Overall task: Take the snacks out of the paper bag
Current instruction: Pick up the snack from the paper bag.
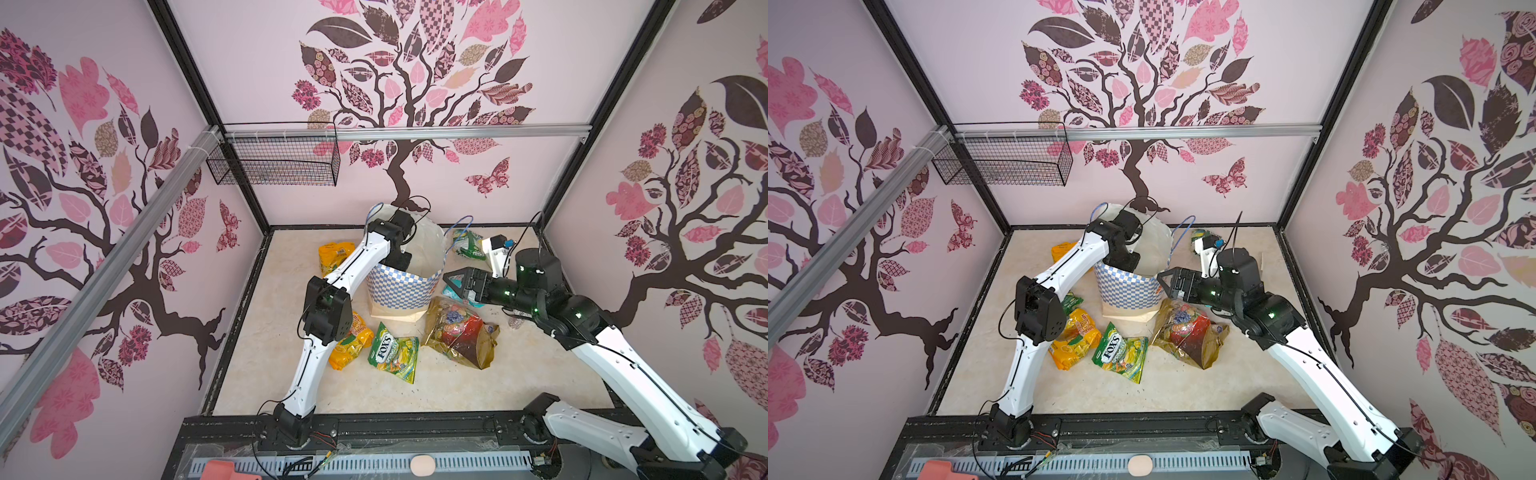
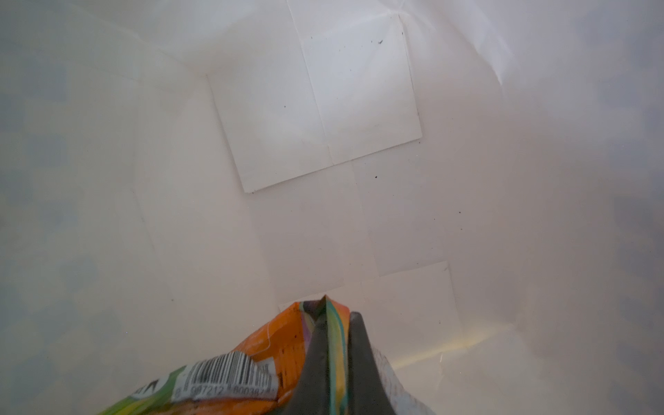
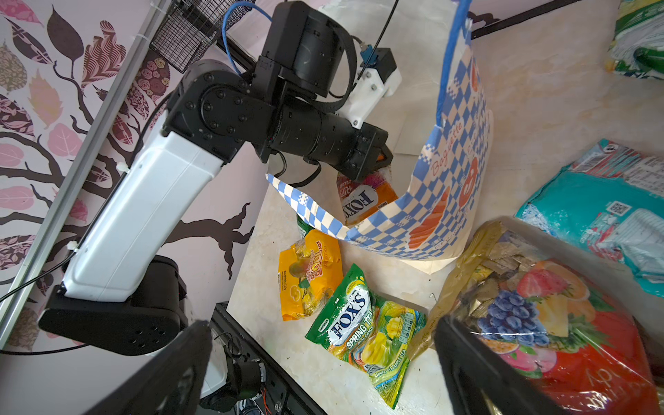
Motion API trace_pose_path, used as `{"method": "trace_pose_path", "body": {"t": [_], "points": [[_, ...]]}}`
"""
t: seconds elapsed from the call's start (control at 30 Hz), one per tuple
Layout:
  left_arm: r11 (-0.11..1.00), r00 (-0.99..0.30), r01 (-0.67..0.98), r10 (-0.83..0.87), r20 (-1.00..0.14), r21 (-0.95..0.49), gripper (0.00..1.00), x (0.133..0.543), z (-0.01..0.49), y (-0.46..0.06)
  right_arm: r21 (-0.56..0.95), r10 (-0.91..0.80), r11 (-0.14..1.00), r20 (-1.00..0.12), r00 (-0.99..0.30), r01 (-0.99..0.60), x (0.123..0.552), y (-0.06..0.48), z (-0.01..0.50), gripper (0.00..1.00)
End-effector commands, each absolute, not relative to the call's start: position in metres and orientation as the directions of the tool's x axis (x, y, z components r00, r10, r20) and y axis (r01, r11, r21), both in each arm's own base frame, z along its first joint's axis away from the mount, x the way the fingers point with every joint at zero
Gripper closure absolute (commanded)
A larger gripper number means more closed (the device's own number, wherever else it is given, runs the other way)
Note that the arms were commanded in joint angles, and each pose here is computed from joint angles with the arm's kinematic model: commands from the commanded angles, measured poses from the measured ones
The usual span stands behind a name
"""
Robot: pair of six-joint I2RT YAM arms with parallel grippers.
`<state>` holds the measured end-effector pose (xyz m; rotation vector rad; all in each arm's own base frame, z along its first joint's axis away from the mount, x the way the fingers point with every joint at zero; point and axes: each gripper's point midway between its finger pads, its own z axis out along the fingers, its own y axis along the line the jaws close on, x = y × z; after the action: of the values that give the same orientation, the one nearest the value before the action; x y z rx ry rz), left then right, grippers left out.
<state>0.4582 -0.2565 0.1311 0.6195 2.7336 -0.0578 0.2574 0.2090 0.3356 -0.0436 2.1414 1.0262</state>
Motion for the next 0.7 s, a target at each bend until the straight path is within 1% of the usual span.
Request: {"method": "trace_pose_path", "body": {"t": [0.0, 0.3, 0.53, 0.67], "points": [[0.897, -0.820, 0.439, 0.422, -0.386, 0.050, 1.00, 0.458, 0.154, -0.257, 0.659, 0.276, 0.672, -0.645, -0.713, -0.337, 0.255, 0.209, 0.339, 0.00], [0.891, -0.759, 0.448, 0.422, -0.496, 0.073, 1.00, 0.460, 0.208, -0.262, 0.659, 0.277, 0.672, -0.646, -0.711, -0.338, 0.255, 0.208, 0.340, 0.00], [0.881, -0.679, 0.461, 0.429, -0.596, 0.109, 1.00, 0.454, 0.260, -0.268, 0.661, 0.279, 0.669, -0.648, -0.709, -0.340, 0.255, 0.209, 0.341, 0.00], [0.885, -0.639, 0.443, 0.425, -0.641, 0.145, 1.00, 0.455, 0.281, -0.266, 0.661, 0.279, 0.669, -0.647, -0.710, -0.340, 0.255, 0.209, 0.341, 0.00]]}}
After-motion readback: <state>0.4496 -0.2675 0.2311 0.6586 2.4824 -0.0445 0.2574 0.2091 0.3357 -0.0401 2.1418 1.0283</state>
